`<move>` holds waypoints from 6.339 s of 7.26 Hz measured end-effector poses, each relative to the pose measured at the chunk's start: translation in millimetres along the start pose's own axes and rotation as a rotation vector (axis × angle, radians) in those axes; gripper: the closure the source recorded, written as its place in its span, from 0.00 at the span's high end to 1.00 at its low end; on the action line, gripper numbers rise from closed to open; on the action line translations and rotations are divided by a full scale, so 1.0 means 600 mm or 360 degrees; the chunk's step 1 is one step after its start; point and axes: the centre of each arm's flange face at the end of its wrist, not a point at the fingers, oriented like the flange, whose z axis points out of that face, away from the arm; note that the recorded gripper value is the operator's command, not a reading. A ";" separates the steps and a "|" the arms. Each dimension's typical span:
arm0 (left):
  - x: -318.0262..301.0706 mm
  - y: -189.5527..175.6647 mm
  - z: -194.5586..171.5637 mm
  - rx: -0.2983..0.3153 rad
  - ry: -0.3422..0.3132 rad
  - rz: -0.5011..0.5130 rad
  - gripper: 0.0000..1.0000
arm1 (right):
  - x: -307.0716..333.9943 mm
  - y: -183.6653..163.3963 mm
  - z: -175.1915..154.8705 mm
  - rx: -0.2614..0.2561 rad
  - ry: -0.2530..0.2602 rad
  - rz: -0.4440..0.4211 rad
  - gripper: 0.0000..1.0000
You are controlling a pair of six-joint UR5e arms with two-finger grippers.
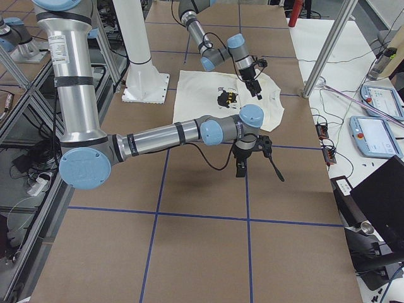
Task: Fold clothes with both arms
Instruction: 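Release the sleeve and withdraw the left gripper from the shirt, then lower both grippers to the shirt's side edges near the hem, then grasp both hem corners nearest the robot with both grippers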
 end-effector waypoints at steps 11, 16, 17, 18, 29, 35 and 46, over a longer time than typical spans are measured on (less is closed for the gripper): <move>-0.452 -0.053 -0.381 -0.0286 -0.0349 0.0449 0.99 | -0.235 0.147 0.045 0.0134 -0.0304 0.0307 1.00; -0.514 0.005 -0.454 -0.0359 -0.0386 0.0469 0.99 | -0.509 0.379 0.177 0.0116 -0.0257 0.0417 1.00; -0.512 0.010 -0.456 -0.0364 -0.0380 0.0472 0.99 | -0.534 0.414 0.202 0.0138 -0.0234 0.0389 1.00; -0.510 0.012 -0.456 -0.0367 -0.0376 0.0474 0.99 | -0.545 0.437 0.221 0.0137 -0.0212 0.0364 1.00; -0.502 0.014 -0.458 -0.0373 -0.0361 0.0479 0.99 | -0.565 0.483 0.254 0.0038 -0.0188 0.0300 0.16; -0.524 0.036 -0.443 -0.0408 -0.0410 0.0414 0.99 | -0.571 0.484 0.235 0.0037 -0.0227 0.0312 0.00; -0.625 0.401 -0.373 -0.0573 -0.0749 0.0148 0.75 | -0.586 0.483 0.206 0.0044 -0.0297 0.0337 0.00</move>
